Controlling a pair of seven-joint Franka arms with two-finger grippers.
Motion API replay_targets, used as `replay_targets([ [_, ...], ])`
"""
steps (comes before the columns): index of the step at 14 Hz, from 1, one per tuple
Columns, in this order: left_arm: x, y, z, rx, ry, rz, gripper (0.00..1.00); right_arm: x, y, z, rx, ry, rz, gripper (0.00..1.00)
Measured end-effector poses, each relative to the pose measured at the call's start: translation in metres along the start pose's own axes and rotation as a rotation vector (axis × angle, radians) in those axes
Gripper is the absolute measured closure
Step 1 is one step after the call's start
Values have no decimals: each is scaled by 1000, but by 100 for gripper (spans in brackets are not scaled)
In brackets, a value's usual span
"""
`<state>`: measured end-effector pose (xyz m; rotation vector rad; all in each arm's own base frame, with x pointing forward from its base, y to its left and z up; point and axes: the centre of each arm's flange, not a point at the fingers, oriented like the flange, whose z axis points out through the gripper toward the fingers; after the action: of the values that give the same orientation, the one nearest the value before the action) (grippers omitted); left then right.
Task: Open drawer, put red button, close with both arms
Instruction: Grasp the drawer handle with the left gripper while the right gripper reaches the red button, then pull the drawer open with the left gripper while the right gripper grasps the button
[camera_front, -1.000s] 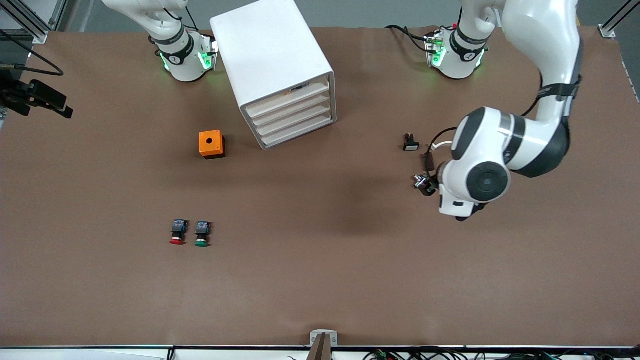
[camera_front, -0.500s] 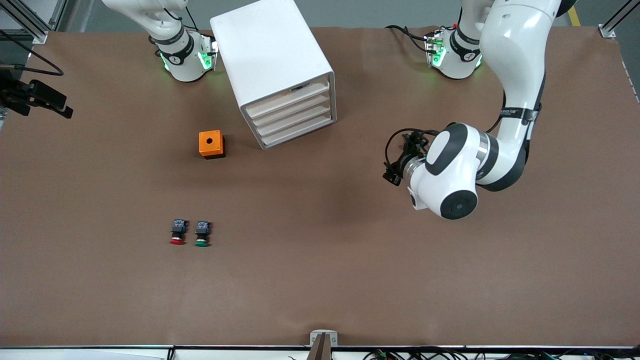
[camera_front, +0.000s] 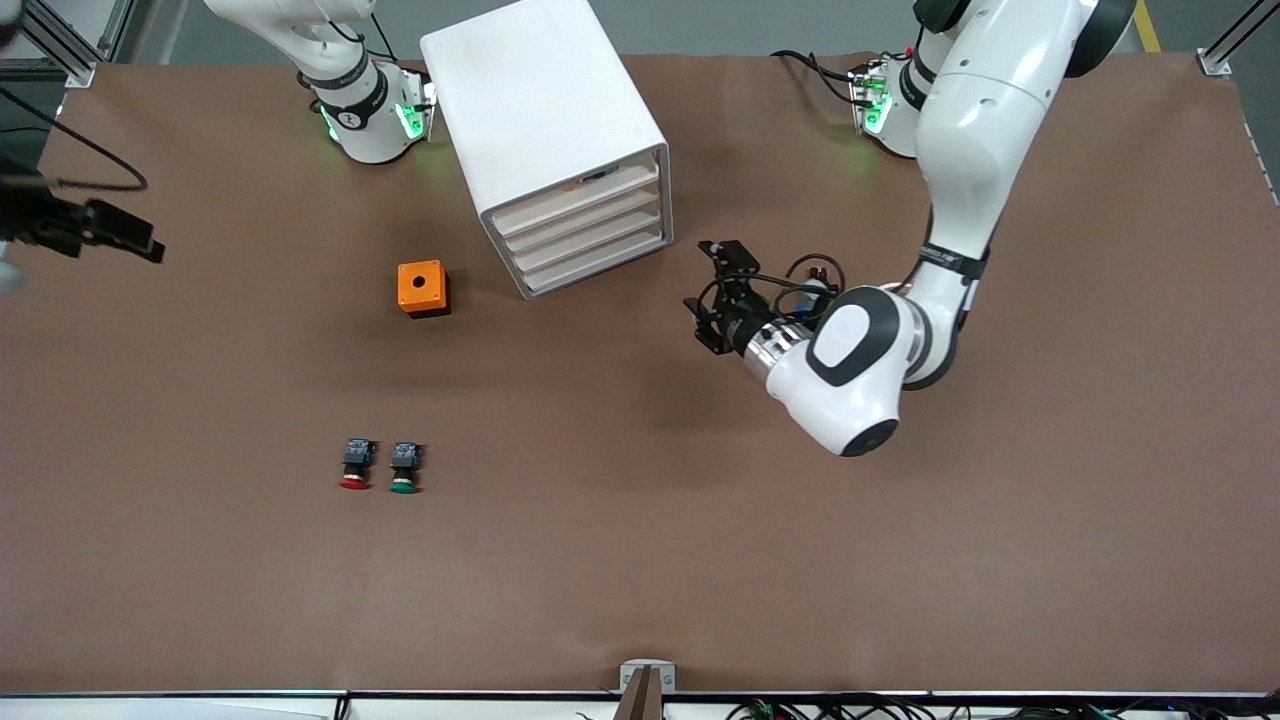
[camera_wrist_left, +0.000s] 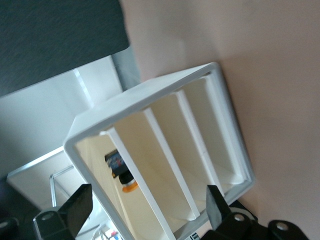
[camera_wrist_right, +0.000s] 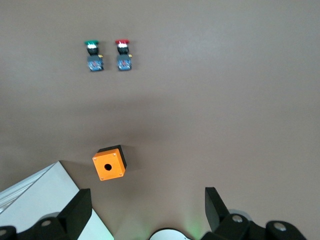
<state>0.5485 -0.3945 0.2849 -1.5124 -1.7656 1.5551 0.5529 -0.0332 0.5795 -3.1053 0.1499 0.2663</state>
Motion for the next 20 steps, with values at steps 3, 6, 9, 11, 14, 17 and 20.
replay_targets([
  [3, -5, 27, 47, 104, -32, -174, 0, 46, -2, 54, -10, -37, 3, 0],
  [6, 10, 62, 81, 179, -38, -297, 4, 73, -10, 88, -9, 36, 25, 0],
  [9, 17, 74, 108, 217, -7, -331, 36, 93, -36, 157, -5, 128, 89, 0],
  [11, 14, 71, 128, 245, 18, -333, 42, 108, -49, 214, -5, 155, 104, 0],
  [14, 10, 65, 149, 281, 42, -331, 48, 134, -52, 288, -1, 193, 124, 0],
  [17, 11, 63, 163, 299, 61, -338, 47, 146, -57, 331, 43, 184, 165, 0],
  [20, 10, 60, 185, 315, 92, -342, 50, 150, -67, 344, 57, 172, 168, 0],
])
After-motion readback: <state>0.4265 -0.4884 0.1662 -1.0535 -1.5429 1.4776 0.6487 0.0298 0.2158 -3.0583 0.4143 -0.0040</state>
